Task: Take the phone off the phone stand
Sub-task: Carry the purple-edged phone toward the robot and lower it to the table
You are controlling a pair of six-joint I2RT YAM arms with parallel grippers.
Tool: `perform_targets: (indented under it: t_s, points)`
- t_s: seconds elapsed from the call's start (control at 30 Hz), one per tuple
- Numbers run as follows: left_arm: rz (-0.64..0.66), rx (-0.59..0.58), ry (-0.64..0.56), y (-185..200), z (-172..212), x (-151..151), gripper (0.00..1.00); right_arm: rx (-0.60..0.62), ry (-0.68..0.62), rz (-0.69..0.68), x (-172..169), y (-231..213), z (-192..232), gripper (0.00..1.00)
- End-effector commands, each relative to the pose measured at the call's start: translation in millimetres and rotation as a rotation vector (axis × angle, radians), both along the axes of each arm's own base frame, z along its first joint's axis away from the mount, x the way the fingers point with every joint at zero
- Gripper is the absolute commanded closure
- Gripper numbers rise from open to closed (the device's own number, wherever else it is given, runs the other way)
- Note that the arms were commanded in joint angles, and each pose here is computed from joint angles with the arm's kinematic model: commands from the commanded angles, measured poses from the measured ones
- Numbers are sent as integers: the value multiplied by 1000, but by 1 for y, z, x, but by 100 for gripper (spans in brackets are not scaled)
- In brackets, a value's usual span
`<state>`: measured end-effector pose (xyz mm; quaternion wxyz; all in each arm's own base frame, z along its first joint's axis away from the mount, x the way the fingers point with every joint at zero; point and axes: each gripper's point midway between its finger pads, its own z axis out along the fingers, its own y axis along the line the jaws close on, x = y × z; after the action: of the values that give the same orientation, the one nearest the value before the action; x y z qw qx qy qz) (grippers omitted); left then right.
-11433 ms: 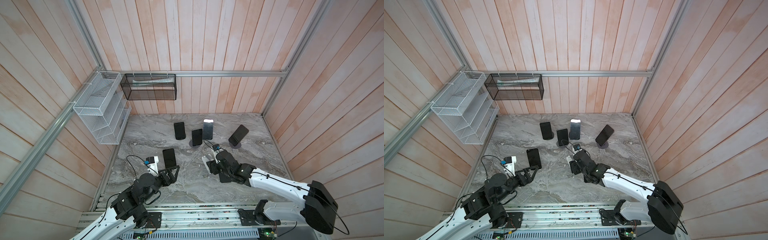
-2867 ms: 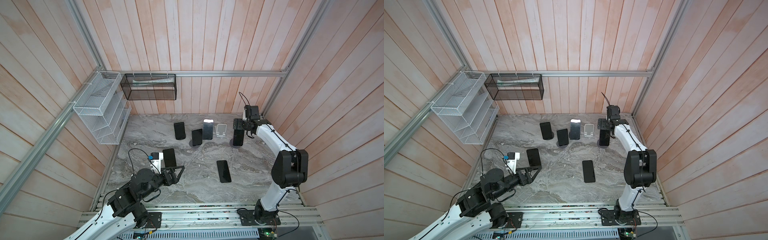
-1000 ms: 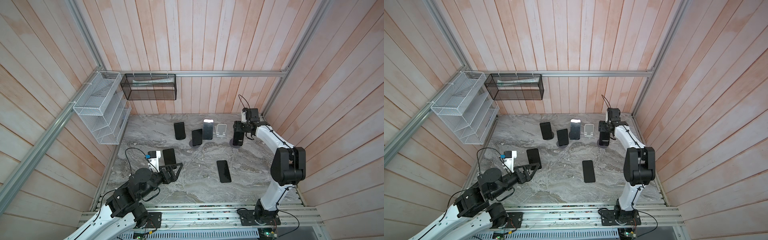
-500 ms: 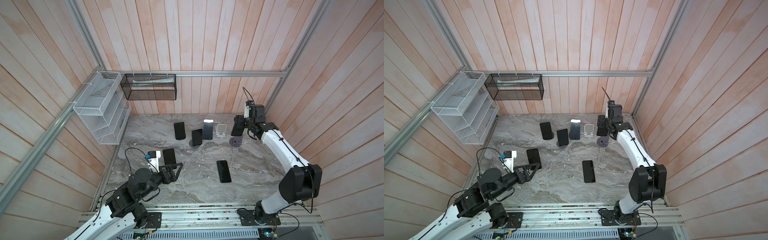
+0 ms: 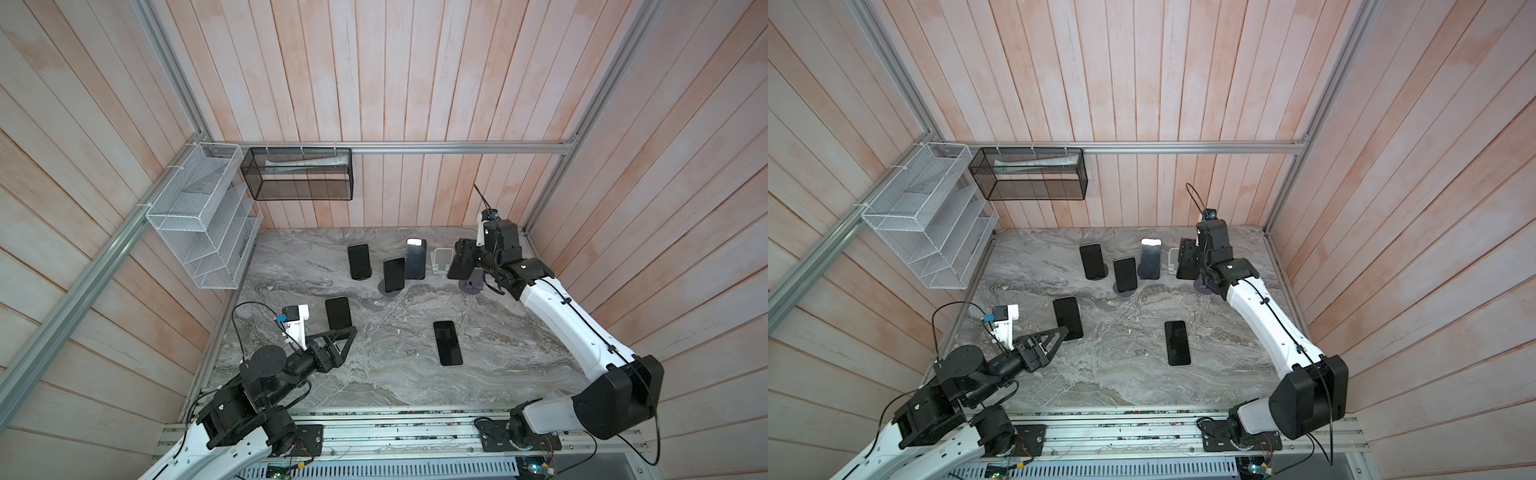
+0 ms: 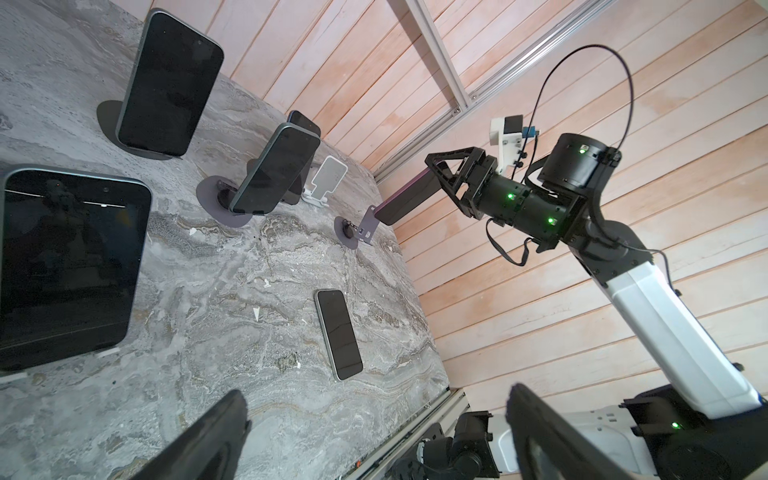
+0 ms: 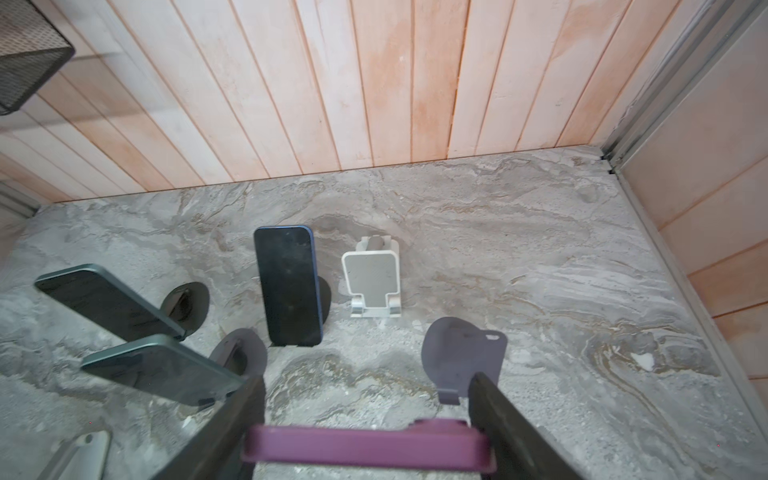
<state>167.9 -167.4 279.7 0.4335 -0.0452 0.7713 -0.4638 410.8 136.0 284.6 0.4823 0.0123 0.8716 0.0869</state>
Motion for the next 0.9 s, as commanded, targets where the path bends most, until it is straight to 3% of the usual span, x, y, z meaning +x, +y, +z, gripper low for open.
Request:
perform_targets:
  t_s: [0.0,0.63,0.87]
  points:
    - [25,48,30,5,-15,2,1,25,-32,-43,-10,6,12,46]
    - [114,65,21,45,-23,-13,1,10,135,63,-121,89,-36,48]
    - [102,44,17,49,-31,-20,1,-53,236,120,-166,130,-68,49]
